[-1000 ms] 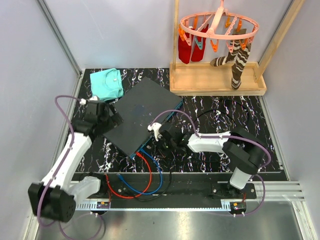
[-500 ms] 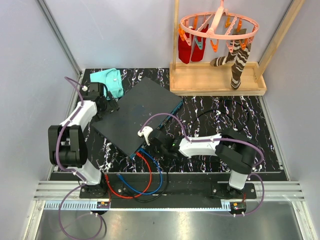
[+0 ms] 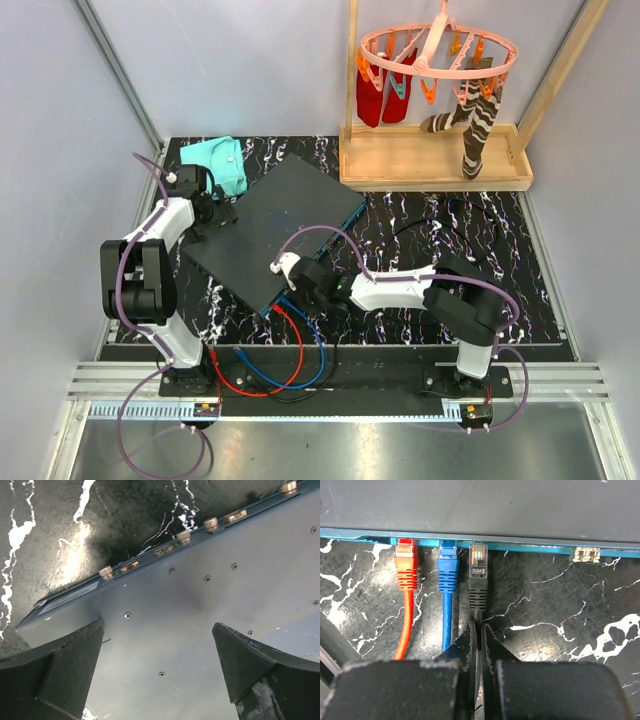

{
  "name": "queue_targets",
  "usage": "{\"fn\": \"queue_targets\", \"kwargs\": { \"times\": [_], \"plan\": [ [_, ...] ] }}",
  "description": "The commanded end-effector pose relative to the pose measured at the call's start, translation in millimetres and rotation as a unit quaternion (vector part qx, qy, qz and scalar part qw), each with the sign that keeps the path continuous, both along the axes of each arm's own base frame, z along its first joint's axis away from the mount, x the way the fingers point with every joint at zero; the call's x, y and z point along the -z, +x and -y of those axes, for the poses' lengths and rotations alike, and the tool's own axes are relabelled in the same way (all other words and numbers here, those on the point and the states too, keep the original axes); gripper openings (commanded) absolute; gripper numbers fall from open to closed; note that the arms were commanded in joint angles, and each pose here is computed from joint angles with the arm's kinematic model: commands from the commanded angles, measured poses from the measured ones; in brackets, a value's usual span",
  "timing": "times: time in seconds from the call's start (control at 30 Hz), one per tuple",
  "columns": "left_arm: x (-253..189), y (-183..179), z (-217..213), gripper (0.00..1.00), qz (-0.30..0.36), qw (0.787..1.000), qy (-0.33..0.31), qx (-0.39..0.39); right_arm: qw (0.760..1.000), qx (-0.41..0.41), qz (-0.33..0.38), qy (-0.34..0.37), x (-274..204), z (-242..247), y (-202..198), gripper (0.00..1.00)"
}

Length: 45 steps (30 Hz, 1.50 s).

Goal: Insert the plug into the switch port
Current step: Adjust the connector, then insert the connector into the switch port.

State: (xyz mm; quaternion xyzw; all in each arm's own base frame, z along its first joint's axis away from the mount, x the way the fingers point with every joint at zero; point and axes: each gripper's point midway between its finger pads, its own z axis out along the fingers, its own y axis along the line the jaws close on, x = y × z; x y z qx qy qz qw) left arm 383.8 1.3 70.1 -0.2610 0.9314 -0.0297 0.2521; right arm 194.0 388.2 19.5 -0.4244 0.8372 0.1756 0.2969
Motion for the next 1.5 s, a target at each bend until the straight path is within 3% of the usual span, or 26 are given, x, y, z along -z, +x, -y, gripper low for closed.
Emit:
{"fn": "queue_targets", "kwargs": {
  "times": [0.0, 0.5, 0.87, 1.47],
  "plan": [
    [-10, 20, 6, 0.99, 0.028, 0.999, -0.015, 0.017, 1.000, -0.011, 0.023, 0.013, -16, -16, 6, 0.00],
    [-6, 21, 9, 0.99, 0.022, 0.999, -0.022, 0.019, 0.998, -0.055, 0.036, 0.022, -25, -27, -2, 0.00],
    [-3, 20, 12, 0.99, 0.018, 0.999, -0.032, 0.024, 1.000, -0.016, 0.015, -0.008, -10, -18, 1, 0.00],
    [-1, 20, 14, 0.99, 0.014, 0.999, -0.036, 0.032, 0.999, 0.015, 0.034, 0.001, -23, -23, 13, 0.00]
  ]
}}
